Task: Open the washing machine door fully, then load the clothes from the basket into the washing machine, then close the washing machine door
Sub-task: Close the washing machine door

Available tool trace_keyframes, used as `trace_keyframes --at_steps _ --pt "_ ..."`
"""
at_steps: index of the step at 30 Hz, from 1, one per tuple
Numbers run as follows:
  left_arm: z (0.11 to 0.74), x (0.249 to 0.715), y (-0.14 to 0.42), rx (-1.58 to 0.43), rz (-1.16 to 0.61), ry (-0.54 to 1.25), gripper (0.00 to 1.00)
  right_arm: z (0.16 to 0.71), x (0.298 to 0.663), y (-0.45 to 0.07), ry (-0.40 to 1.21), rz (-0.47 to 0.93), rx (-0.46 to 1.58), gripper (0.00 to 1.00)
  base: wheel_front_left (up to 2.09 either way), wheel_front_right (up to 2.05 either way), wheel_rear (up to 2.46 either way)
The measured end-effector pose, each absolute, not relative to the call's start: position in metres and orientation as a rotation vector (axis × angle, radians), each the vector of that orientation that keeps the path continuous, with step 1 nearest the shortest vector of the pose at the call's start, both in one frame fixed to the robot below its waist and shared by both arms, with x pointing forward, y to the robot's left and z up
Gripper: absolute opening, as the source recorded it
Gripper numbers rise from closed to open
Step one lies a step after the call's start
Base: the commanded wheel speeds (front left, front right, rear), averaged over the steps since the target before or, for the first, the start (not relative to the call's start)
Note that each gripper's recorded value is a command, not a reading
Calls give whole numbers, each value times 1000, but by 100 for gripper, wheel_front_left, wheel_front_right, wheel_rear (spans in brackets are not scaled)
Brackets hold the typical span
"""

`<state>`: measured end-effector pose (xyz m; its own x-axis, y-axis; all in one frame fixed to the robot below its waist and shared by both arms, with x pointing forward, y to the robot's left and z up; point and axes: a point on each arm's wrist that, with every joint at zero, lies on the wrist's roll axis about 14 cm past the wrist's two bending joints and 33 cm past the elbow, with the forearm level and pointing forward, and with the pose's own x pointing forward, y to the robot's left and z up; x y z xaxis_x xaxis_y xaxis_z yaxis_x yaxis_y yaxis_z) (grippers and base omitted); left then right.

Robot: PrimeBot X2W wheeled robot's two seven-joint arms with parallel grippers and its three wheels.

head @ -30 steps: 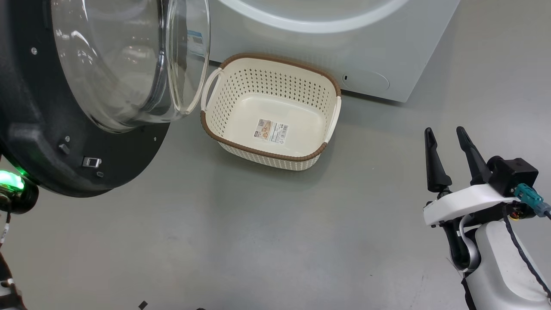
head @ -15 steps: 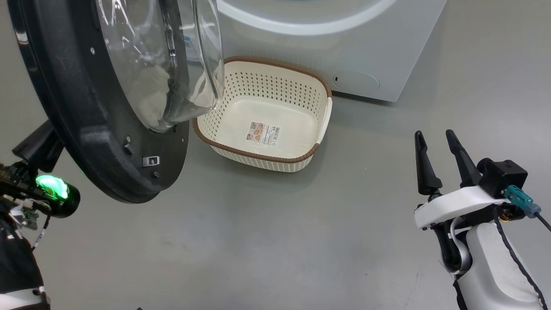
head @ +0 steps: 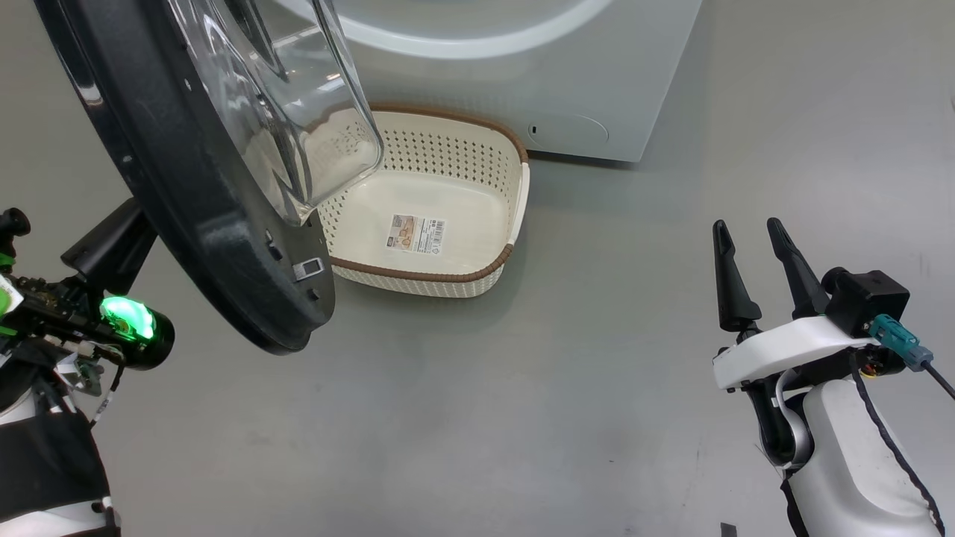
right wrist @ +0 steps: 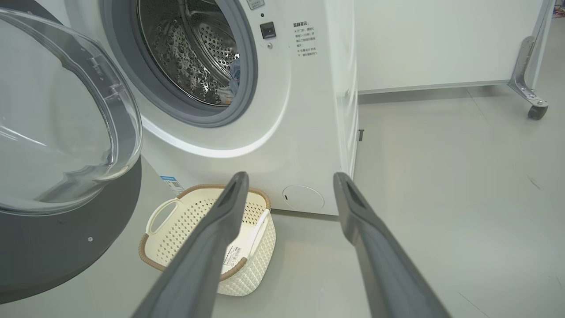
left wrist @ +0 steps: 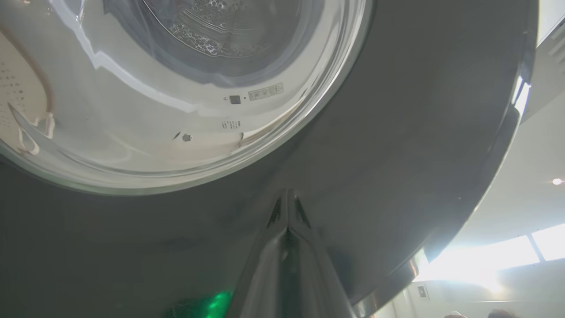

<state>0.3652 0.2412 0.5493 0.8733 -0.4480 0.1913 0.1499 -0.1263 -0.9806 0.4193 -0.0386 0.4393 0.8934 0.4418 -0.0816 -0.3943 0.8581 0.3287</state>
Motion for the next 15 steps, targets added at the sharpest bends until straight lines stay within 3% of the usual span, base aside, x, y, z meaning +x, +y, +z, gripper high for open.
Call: trace_keyframes --at_steps 15 --pt "555 402 191 -1625 -641 300 0 439 415 -83 146 316 309 100 0 0 0"
